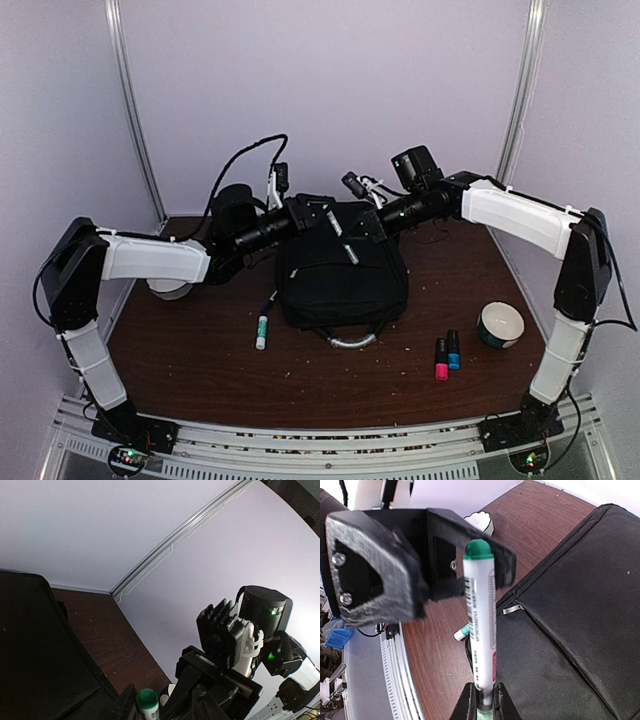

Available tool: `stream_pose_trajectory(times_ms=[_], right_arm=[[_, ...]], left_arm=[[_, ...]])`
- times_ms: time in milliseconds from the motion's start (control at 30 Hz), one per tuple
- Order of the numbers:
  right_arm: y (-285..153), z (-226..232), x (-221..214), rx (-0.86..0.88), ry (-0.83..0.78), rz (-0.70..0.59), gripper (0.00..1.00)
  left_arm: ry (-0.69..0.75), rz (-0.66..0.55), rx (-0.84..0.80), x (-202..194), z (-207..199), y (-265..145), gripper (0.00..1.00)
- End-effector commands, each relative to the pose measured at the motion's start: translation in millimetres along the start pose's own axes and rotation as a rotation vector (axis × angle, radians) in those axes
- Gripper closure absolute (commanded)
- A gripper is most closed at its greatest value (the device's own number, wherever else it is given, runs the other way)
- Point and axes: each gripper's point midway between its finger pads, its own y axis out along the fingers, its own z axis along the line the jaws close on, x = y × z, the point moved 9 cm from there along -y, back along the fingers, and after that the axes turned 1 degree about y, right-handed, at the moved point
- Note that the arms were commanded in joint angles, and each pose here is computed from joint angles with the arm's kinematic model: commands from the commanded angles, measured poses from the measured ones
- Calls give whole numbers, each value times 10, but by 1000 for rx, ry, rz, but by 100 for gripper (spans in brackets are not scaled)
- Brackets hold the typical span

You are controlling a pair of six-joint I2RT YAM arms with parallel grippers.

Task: Pack the student bag
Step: Pass from the right arm to the left, then pass from the left arm to the right

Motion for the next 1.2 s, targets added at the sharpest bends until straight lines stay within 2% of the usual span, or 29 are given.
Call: stream_pose_trajectory(times_ms=[0,100,367,433,567,667,900,1167], right_arm=[[-50,45,146,19,-19,-50,93],[-64,58,148,20,-22,-54,93],[-97,68,89,12,-17,-53,90],[-111,73,60,13,-18,-50,85],[-209,101,-44,-7,-18,-43,66],[-274,120,-200,-45,-31,-28,59],[-317,137,-390,-56,-34,3,61],[-251,110,-347,-24,-26,0,74]], left_arm=[[11,-17,-91,65,-165,54,64],[10,-4,-89,50,-150,87,70],[11,-7,-119,60,-157,130,97],[15,-10,-127,73,-173,133,100],[24,-35,-126,138,-227,103,100],[36,-53,-124,191,-274,93,100],[34,-62,-119,204,-276,91,100],[27,-52,-109,201,-259,121,100]])
